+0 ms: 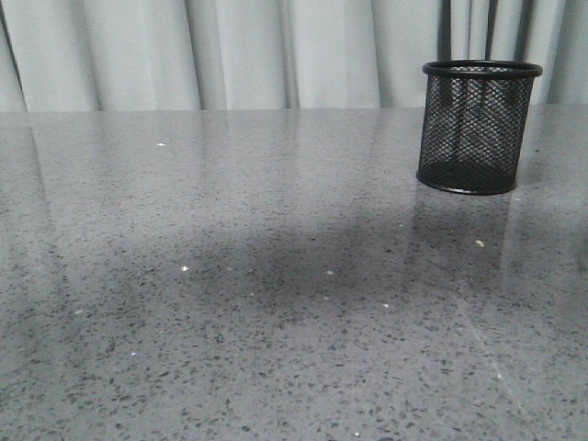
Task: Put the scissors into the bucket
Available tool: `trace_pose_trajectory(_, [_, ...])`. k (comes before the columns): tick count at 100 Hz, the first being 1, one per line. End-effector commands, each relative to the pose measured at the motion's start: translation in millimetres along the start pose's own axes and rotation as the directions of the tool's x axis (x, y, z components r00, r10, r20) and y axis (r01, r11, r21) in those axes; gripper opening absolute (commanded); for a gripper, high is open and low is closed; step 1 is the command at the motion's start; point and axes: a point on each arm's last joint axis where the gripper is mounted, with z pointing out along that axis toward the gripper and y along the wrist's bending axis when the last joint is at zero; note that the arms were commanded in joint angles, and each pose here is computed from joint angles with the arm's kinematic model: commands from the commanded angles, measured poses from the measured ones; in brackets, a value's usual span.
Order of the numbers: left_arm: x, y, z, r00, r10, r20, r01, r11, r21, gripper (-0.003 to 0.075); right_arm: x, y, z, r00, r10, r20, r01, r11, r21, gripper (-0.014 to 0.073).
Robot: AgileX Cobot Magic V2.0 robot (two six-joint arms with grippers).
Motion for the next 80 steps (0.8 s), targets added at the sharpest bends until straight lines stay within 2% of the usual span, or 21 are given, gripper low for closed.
trace_pose_trajectory(1, [-14.4, 17.2, -19.5, 0.998, -0.005, 0.064, 0.014, 0.990, -0.140, 0.0154, -12.9, -2.7, 6.3, 0.998, 0.024, 0.050, -0.024, 1.000, -0.004, 0.0549])
trace_pose_trajectory(24, [-14.5, 17.4, -19.5, 0.998, -0.007, 0.066, 0.016, 0.990, -0.142, 0.0154, -12.8, -24.7, 34.0, 0.992, 0.128, 0.008, -0.127, 0.992, -0.017, 0.0548])
trace_pose_trajectory(33, [-14.5, 17.4, -19.5, 0.998, -0.007, 0.066, 0.016, 0.990, -0.142, 0.0154, -18.4, -29.8, 46.0, 0.988, 0.151, -0.024, -0.152, 0.987, -0.047, 0.0491])
trace_pose_trajectory(38, [-14.5, 17.4, -19.5, 0.998, -0.007, 0.066, 0.016, 0.990, -0.142, 0.0154, -22.7, -31.4, 52.3, 0.986, 0.161, -0.040, -0.164, 0.984, -0.071, 0.0410])
trace_pose_trajectory(39, [-14.5, 17.4, -19.5, 0.998, -0.007, 0.066, 0.016, 0.990, -0.142, 0.0154, -23.8, -31.4, 54.0, 0.986, 0.161, -0.047, -0.164, 0.983, -0.080, 0.0362])
trace_pose_trajectory(42, [-14.5, 17.4, -19.5, 0.998, -0.007, 0.066, 0.016, 0.990, -0.142, 0.0154, -24.8, -32.2, 57.6, 0.985, 0.163, -0.061, -0.169, 0.981, -0.093, 0.0306])
trace_pose_trajectory(53, [-14.6, 17.6, -19.5, 0.998, -0.007, 0.066, 0.016, 0.989, -0.144, 0.0155, -30.5, -30.3, 68.6, 0.982, 0.153, -0.110, -0.169, 0.973, -0.156, -0.0066])
trace_pose_trajectory(54, [-14.6, 17.8, -19.6, 0.998, -0.007, 0.066, 0.017, 0.989, -0.146, 0.0155, -31.0, -30.9, 69.8, 0.982, 0.154, -0.112, -0.170, 0.973, -0.158, -0.0074])
trace_pose_trajectory(67, [-16.5, 25.1, -27.0, 0.994, -0.055, 0.091, 0.074, 0.973, -0.218, 0.0181, -29.2, -33.5, 78.1, 0.979, 0.144, -0.143, -0.167, 0.973, -0.162, -0.0055])
trace_pose_trajectory(72, [-18.2, 30.9, -35.0, 0.988, -0.095, 0.118, 0.124, 0.954, -0.272, 0.0222, -28.1, -36.8, 79.4, 0.980, 0.132, -0.146, -0.153, 0.979, -0.138, -0.0055])
trace_pose_trajectory(80, [-20.3, 39.2, -49.7, 0.975, -0.147, 0.164, 0.197, 0.917, -0.347, 0.0333, -29.8, -41.7, 79.9, 0.986, 0.100, -0.132, -0.111, 0.990, -0.083, -0.0055])
